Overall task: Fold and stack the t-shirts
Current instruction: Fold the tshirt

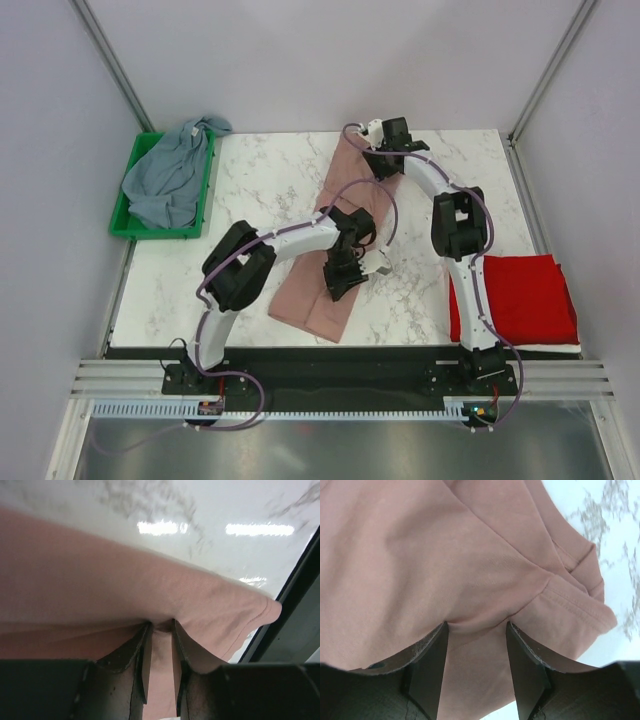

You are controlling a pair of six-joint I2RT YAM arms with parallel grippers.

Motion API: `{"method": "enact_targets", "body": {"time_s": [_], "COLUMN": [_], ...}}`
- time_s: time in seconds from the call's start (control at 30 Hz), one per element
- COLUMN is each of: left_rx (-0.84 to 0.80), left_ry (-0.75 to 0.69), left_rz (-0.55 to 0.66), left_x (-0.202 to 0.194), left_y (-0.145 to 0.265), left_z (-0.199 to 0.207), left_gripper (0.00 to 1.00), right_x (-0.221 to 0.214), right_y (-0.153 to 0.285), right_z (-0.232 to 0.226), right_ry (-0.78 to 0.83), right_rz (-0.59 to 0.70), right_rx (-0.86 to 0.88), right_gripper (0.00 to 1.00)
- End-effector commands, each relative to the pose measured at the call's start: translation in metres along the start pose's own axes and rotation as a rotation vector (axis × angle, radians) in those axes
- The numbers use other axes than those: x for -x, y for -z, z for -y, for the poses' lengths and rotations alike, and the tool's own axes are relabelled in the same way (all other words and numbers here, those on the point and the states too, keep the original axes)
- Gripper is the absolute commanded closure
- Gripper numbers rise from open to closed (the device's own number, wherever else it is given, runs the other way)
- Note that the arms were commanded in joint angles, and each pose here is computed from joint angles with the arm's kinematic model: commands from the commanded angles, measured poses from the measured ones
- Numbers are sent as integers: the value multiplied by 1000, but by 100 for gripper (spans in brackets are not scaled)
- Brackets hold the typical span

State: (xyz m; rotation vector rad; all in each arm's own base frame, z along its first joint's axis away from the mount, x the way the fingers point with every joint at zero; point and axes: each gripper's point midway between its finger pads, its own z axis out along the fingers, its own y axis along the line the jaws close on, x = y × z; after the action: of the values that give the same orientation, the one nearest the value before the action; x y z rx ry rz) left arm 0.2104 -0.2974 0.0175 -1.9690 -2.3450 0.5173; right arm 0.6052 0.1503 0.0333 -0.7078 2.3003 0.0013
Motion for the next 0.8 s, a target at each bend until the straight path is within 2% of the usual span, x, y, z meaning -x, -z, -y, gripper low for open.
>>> {"method": "enact_targets", "body": {"time_s": [0.0,0.13,0.23,0.27,0.37,0.4,0.47,0.5,0.57,0.77], "left_rx": [-82,-123,-122,-110,-63,-30,29,70,112,126], "left_ry": [-34,-47,-50,-52,-87,-97,-122,-123,-124,-60], "left_rz": [57,97,150,181,267,279,296,281,251,205], "left_x": [41,68,88,97,111,111,107,102,91,66], "left_y": [-13,-7,13,32,79,88,104,105,100,61], "left_z": [23,43,53,57,67,66,64,57,45,10], "left_gripper": [71,71,68,66,65,64,63,63,63,65], "right_x": [10,33,57,65,97,116,118,130,129,94], "right_y": [-15,-22,-16,-11,18,41,53,75,89,82], "right_z": [-30,-49,-54,-51,-33,-24,-18,-13,-13,-32], "right_ry": [33,44,30,14,15,13,-5,-5,-4,-16], "right_rz": [19,80,142,162,239,288,311,346,350,276], "right_rx": [79,113,114,106,49,27,24,18,27,105], "right_gripper": [42,41,41,41,40,40,39,39,39,41]}}
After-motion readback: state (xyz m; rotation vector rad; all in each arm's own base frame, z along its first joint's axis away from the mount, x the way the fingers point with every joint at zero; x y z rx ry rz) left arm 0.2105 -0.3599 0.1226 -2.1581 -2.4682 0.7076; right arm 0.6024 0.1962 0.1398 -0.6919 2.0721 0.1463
